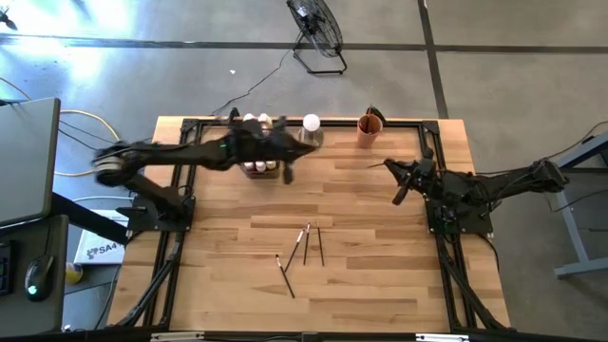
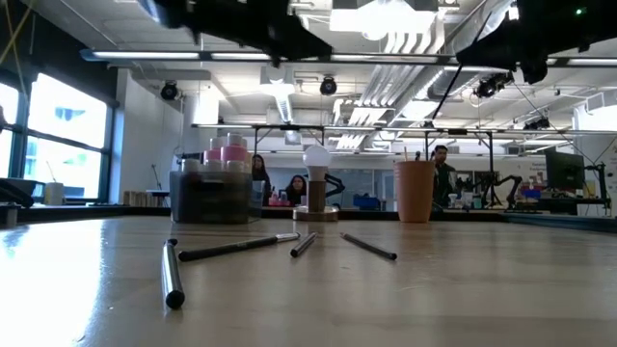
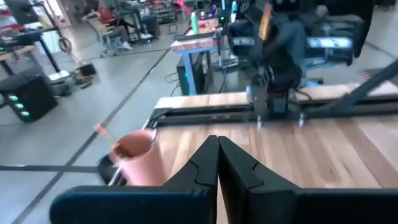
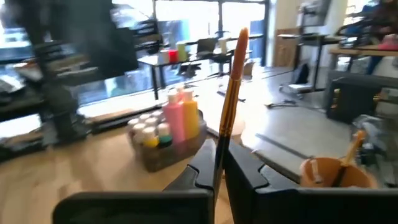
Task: Pick & Place Paint Supplies
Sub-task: Put the orange paintbrush into the orange cup
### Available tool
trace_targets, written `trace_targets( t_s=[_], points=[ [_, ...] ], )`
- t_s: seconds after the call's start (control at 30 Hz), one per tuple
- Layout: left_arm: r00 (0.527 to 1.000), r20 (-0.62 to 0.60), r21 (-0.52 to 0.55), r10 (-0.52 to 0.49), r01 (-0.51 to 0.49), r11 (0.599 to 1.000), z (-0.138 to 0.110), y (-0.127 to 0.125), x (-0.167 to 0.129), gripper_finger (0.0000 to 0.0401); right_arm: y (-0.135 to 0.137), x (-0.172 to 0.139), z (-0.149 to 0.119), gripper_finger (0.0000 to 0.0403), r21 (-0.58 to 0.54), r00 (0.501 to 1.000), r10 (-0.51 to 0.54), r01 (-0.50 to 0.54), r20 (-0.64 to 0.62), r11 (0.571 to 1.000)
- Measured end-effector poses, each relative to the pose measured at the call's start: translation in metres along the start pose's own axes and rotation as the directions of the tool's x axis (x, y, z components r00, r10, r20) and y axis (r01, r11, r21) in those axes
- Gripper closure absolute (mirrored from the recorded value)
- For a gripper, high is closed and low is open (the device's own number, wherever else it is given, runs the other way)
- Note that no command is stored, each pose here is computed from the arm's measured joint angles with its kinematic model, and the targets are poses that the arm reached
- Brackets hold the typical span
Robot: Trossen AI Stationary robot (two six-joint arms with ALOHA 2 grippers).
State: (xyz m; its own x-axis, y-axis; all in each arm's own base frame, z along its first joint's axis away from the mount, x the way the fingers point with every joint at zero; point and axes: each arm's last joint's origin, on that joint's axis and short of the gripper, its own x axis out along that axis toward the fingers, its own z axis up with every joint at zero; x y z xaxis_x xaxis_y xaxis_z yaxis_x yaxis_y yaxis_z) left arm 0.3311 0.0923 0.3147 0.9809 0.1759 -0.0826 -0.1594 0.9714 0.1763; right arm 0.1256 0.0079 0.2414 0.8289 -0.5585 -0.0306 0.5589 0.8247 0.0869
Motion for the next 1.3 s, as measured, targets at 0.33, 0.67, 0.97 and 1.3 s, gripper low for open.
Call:
trace_targets(
  t_s=[0.33, 0.67, 0.97, 1.3],
  points=[
    [1.0, -0.001, 0.019, 0.02, -0.02, 1.0, -0.017, -0.014, -0.114, 0.0398, -0.015, 0.029, 0.004, 0.0396, 0.026, 0.994, -0.102, 0.101, 0.044, 0.995],
    [0.994, 0.073, -0.036, 0.083, -0.081, 0.996, -0.044, -0.026, -0.187, 0.0398, -0.038, 0.081, 0.022, 0.0396, 0.013, 0.976, -0.218, 0.218, -0.021, 0.976],
    [0.997, 0.027, -0.089, 0.074, -0.071, 0.994, -0.052, -0.03, -0.208, 0.0398, -0.064, 0.12, 0.032, 0.0396, -0.063, 0.921, -0.381, 0.377, -0.079, 0.924],
    [0.997, 0.027, -0.092, 0.073, -0.071, 0.993, -0.052, -0.03, -0.207, 0.0398, -0.095, 0.138, 0.012, 0.0397, -0.067, 0.867, -0.459, 0.455, -0.191, 0.888]
  ],
)
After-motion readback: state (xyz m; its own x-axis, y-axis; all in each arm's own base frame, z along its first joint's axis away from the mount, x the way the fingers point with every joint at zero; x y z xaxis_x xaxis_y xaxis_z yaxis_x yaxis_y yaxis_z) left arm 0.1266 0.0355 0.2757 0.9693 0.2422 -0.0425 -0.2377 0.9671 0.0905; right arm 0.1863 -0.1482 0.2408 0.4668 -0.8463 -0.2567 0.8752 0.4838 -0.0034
